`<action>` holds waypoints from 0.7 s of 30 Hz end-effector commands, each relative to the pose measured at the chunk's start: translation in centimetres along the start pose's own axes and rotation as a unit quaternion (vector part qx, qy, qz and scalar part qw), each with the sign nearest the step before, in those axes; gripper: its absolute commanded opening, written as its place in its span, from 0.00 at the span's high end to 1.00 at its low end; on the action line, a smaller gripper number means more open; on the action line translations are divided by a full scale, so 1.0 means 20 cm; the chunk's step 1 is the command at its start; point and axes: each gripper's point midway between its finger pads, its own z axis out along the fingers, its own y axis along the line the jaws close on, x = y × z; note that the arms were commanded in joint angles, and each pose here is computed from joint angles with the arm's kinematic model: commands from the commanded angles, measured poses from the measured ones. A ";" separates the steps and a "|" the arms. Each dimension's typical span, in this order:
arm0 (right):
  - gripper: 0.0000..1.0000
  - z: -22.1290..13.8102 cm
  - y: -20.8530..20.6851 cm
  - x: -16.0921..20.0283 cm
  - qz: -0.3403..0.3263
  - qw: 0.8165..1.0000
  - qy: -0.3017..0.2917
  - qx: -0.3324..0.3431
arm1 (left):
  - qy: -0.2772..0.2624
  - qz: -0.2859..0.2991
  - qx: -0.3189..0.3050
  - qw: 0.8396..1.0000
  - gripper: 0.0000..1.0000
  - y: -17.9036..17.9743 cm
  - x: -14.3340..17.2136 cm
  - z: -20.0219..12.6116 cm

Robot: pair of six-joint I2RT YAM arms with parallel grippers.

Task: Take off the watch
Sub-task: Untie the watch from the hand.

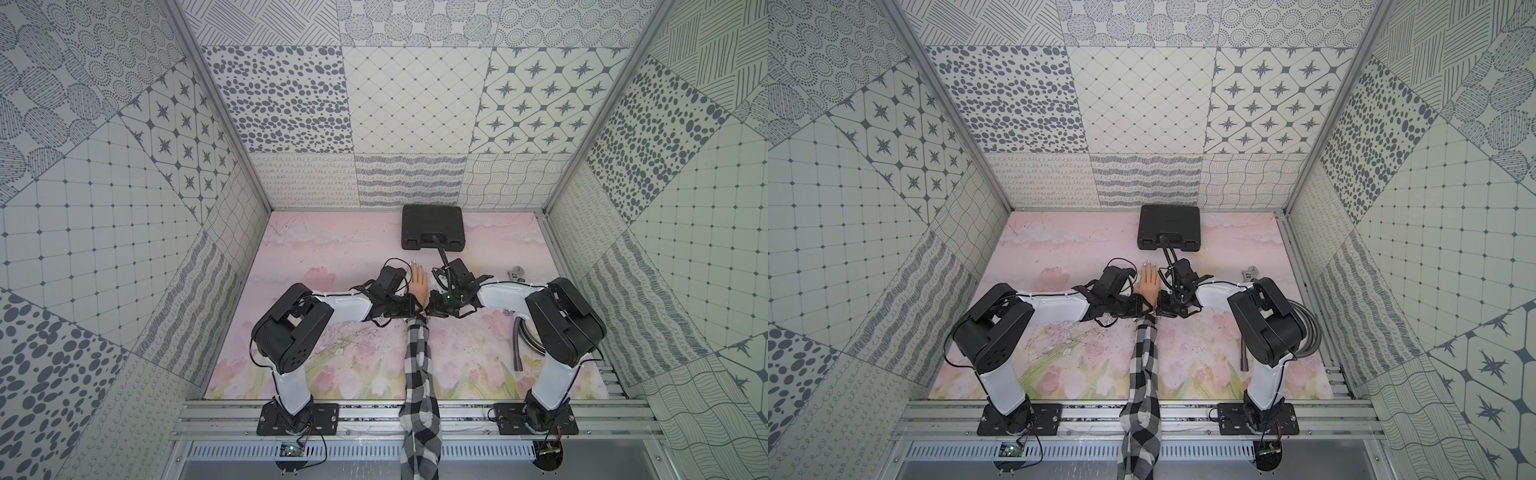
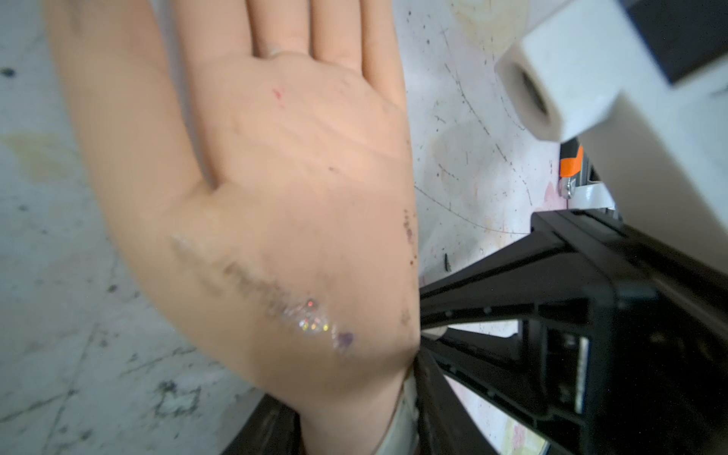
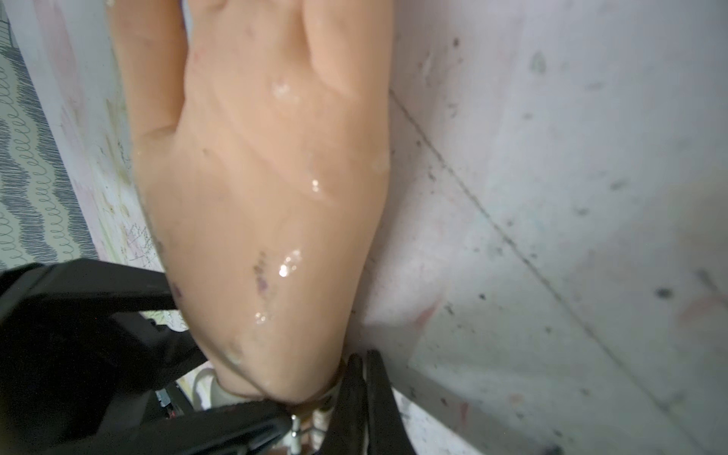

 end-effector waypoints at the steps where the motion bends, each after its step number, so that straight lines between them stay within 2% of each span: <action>1: 1.00 0.10 0.12 0.11 0.013 0.995 0.043 -0.094 | 0.085 -0.038 -0.154 0.984 0.57 0.39 0.30 0.04; 5: 1.00 -0.01 0.14 0.04 0.045 0.989 0.015 -0.141 | 0.083 -0.036 -0.151 0.984 0.58 0.38 0.30 0.03; 10: 1.00 -0.13 0.22 0.01 0.048 0.983 -0.006 -0.178 | 0.073 -0.031 -0.150 0.986 0.58 0.36 0.28 0.00; 18: 1.00 -0.18 0.25 -0.02 0.063 0.976 -0.029 -0.206 | 0.055 -0.023 -0.157 0.986 0.60 0.36 0.23 -0.08; 21: 1.00 -0.17 0.20 -0.03 0.078 0.976 -0.031 -0.203 | 0.053 -0.028 -0.157 0.986 0.61 0.38 0.23 -0.09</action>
